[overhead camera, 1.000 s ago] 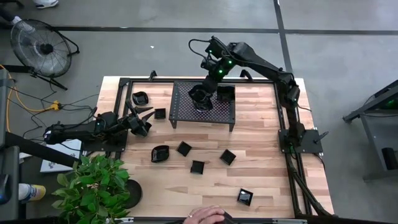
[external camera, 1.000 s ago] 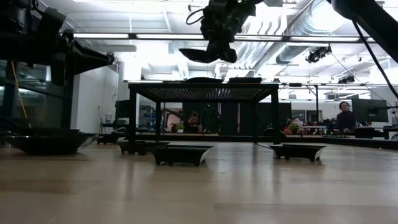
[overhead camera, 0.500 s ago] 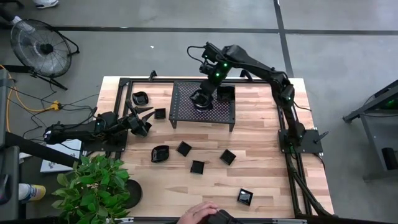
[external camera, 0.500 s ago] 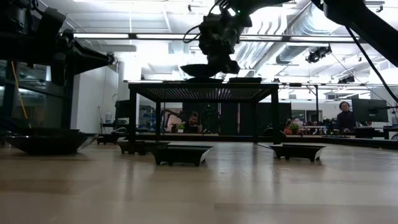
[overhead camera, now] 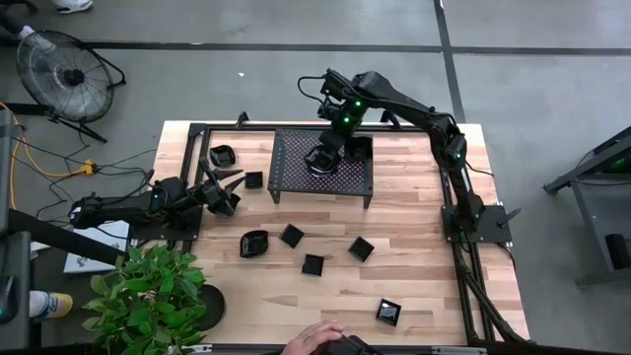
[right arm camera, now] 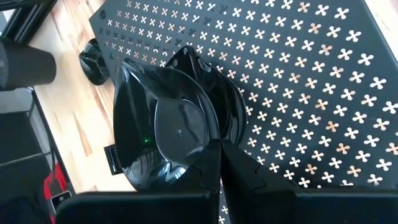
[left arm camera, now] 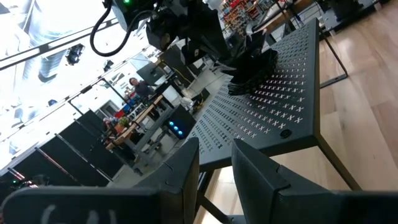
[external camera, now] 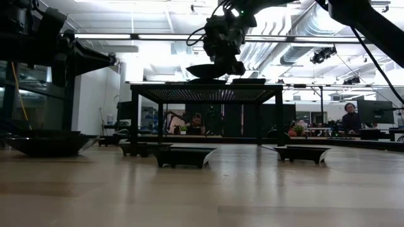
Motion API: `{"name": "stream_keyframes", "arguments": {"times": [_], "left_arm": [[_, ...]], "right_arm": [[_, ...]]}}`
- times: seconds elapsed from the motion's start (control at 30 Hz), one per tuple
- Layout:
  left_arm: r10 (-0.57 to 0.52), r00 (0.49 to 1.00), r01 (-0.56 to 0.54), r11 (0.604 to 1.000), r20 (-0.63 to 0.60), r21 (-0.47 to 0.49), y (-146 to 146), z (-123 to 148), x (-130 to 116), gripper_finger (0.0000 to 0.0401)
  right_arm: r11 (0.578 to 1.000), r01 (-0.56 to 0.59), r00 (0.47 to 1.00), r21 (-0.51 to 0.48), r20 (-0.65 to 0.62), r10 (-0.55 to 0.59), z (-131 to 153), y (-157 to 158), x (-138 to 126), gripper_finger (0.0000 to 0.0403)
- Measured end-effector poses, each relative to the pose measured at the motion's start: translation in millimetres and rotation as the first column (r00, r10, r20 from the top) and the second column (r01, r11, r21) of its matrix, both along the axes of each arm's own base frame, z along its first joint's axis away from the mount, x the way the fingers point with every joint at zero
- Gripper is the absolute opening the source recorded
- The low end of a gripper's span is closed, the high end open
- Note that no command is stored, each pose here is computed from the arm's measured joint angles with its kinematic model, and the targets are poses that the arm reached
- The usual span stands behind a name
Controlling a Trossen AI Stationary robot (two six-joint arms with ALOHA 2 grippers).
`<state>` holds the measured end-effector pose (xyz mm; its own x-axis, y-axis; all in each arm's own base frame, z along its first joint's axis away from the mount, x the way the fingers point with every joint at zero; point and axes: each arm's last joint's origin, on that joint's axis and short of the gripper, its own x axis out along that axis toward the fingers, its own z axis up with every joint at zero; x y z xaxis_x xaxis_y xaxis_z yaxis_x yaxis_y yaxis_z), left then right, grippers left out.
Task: Pick & Place Mini shaped plates
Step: Stack the leaf-shaped plate on the leaf-shaped plates on the shelf
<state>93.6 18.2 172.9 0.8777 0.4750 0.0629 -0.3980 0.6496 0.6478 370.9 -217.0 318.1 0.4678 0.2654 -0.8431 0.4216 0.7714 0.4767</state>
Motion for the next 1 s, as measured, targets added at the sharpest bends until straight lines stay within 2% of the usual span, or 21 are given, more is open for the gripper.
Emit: {"name": "stream_keyframes", "arguments": {"times": [0.47, 1.0], "left_arm": [[0.000, 1.000, 0.000, 1.000, -0.001, 0.000, 0.0, 0.0, 0.0, 0.0092], [0.000, 1.000, 0.000, 1.000, -0.001, 0.000, 0.0, -0.1, 0.0, 0.0092]], "right_arm": [[1.000, -0.012, 1.000, 0.001, -0.005, 0.012, -0.2, 2.5, 0.6, 0.0000], [0.999, 0.033, 0.999, -0.005, -0.013, -0.033, 0.0, 1.9, 2.3, 0.0000]]}}
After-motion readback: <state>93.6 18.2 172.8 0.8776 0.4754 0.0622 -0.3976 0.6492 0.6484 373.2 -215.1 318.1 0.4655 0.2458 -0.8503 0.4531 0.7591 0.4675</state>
